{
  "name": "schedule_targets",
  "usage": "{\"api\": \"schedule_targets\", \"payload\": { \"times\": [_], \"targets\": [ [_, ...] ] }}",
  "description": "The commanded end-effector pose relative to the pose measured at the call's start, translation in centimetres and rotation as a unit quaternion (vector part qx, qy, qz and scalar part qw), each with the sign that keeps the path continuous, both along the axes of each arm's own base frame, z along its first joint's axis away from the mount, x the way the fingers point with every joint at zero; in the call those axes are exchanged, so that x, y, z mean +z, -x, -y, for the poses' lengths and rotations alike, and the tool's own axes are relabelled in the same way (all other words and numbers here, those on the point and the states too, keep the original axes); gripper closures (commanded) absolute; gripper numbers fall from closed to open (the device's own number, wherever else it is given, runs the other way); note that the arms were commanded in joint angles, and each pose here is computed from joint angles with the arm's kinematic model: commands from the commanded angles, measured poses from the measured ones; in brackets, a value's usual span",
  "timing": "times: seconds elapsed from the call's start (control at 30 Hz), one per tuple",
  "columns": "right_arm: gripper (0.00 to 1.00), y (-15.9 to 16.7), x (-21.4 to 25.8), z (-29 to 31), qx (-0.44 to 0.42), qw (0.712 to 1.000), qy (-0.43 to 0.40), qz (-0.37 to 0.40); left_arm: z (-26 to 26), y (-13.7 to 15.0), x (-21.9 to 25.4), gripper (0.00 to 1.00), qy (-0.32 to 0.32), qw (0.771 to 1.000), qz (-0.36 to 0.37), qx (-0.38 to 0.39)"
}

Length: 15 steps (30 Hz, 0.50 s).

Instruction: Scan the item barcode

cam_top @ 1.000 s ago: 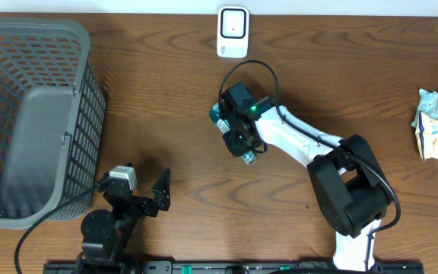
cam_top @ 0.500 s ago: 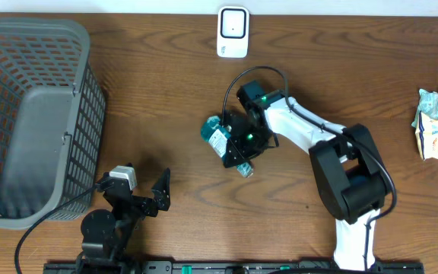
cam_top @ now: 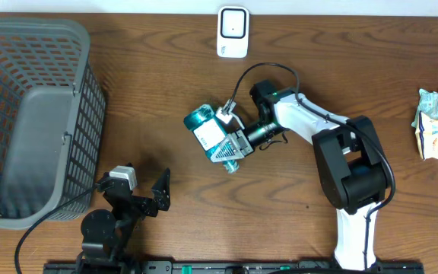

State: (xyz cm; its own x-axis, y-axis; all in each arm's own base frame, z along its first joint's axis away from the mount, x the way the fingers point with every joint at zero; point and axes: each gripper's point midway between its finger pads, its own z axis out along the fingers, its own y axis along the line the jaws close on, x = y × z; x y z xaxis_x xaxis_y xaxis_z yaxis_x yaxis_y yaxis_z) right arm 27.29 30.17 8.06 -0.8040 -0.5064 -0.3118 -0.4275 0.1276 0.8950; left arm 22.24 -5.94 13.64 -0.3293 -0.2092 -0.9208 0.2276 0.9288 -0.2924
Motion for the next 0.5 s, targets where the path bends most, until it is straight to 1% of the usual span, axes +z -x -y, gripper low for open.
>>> {"api": "schedule_targets", "payload": {
  "times": [0.0,0.17,0.33,0.47],
  "targets": [
    [0.99,-0.1,3.5,-0.8,0.001,0.995,-0.096,0.0,0.1,0.2,-1.1,0.02,0.001,1.0,-0.016,-0.005],
    [0.99,0.0,2.7,-0.6,0.003,0.997,-0.07,0.008,0.1,0.2,-1.1,0.02,0.001,1.0,-0.016,-0.005],
    [0.99,-1.2,-0.4,0.3,0.014,0.997,0.034,0.074,0.1,0.2,-1.1,0.02,0.001,1.0,-0.016,-0.005],
    [0.99,-3.9,-0.6,0.3,0.012,0.987,0.069,0.145,0.1,0.2,-1.1,0.02,0.001,1.0,-0.016,-0.005]
  ]
}}
